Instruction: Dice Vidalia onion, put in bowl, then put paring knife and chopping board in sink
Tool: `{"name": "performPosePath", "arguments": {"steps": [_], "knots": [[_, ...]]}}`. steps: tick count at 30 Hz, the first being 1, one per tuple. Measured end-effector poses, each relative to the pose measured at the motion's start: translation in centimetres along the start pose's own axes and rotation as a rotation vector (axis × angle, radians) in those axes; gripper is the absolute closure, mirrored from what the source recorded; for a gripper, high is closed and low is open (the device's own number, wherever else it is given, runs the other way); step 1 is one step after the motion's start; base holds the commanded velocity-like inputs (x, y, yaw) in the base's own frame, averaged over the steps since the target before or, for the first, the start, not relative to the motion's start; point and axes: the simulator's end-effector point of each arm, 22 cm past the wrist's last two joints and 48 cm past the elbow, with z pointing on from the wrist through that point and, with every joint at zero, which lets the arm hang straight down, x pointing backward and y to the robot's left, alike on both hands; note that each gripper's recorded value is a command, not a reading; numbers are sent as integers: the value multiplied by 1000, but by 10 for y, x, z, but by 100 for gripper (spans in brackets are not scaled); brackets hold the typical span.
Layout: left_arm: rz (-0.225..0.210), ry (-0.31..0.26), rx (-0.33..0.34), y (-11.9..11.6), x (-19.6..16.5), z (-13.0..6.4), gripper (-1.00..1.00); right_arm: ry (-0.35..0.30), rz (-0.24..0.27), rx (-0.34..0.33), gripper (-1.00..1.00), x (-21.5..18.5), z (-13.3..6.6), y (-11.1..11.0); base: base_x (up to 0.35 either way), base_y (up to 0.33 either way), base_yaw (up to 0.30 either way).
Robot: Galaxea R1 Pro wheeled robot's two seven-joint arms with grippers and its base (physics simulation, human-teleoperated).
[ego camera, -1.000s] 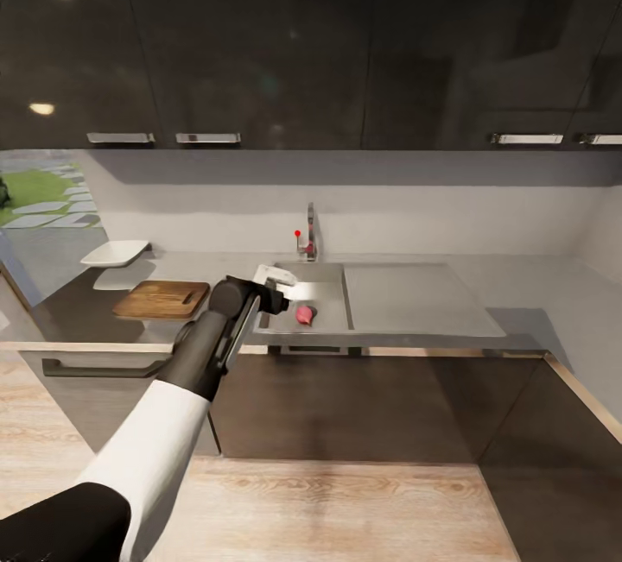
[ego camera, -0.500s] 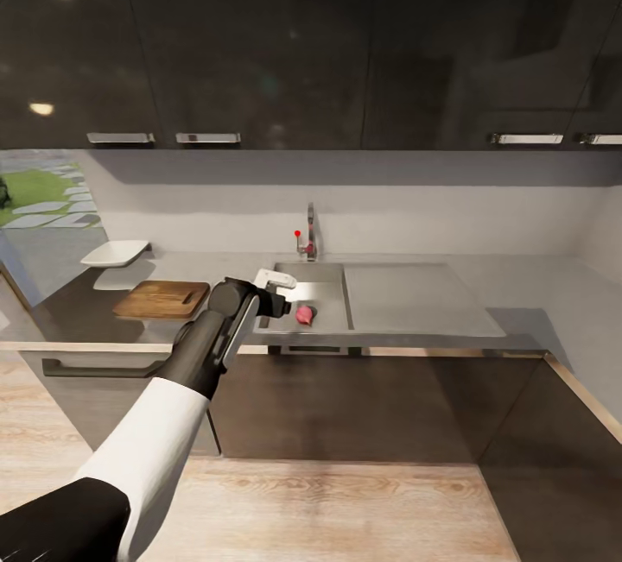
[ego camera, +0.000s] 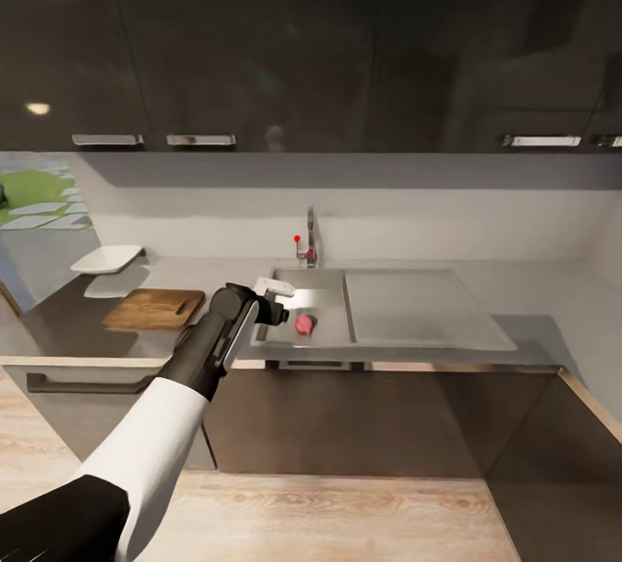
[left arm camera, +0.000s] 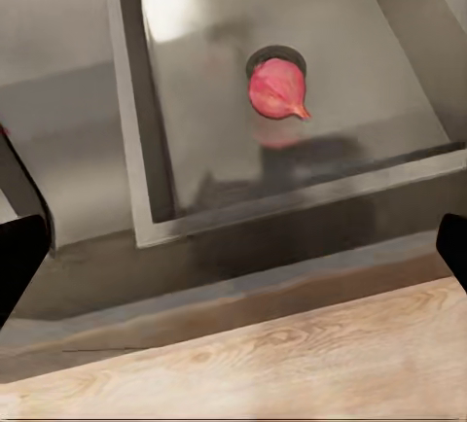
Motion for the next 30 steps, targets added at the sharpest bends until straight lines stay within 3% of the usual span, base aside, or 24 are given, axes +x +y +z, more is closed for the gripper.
{"name": "performPosePath", "arguments": {"steps": [4, 6, 8, 9, 10, 14, 17, 25, 30], "knots": [[1, 7, -1, 0, 2, 1, -100, 4, 0, 1, -100, 1, 0, 0, 309, -8, 0], [1, 12, -1, 0, 4, 3, -100, 36, -1, 1, -100, 8, 0, 0, 310, -49, 0], [1, 20, -1, 0, 7, 4, -100, 111, -3, 0, -100, 25, -2, 0, 310, -72, 0], [2, 25, -1, 0, 9, 5, -100, 181, -5, -2, -100, 40, -4, 0, 310, -90, 0], [2, 31, 0, -1, 11, 7, -100, 322, -10, -6, -100, 70, -12, 0, 310, -92, 0], [3, 42, 2, -2, 16, 9, -100, 437, -16, -8, -100, 94, -21, -1, 310, -105, 0], [4, 51, 6, -4, 19, 11, -100, 480, -20, -5, -100, 103, -27, -4, 296, -145, 0], [3, 54, 7, -5, 20, 12, -100, 497, -22, 2, -100, 107, -29, -7, 135, -87, 0], [2, 78, 10, -6, 29, 16, -100, 568, -25, 1, -100, 121, -37, -8, 6, -4, 0]]}}
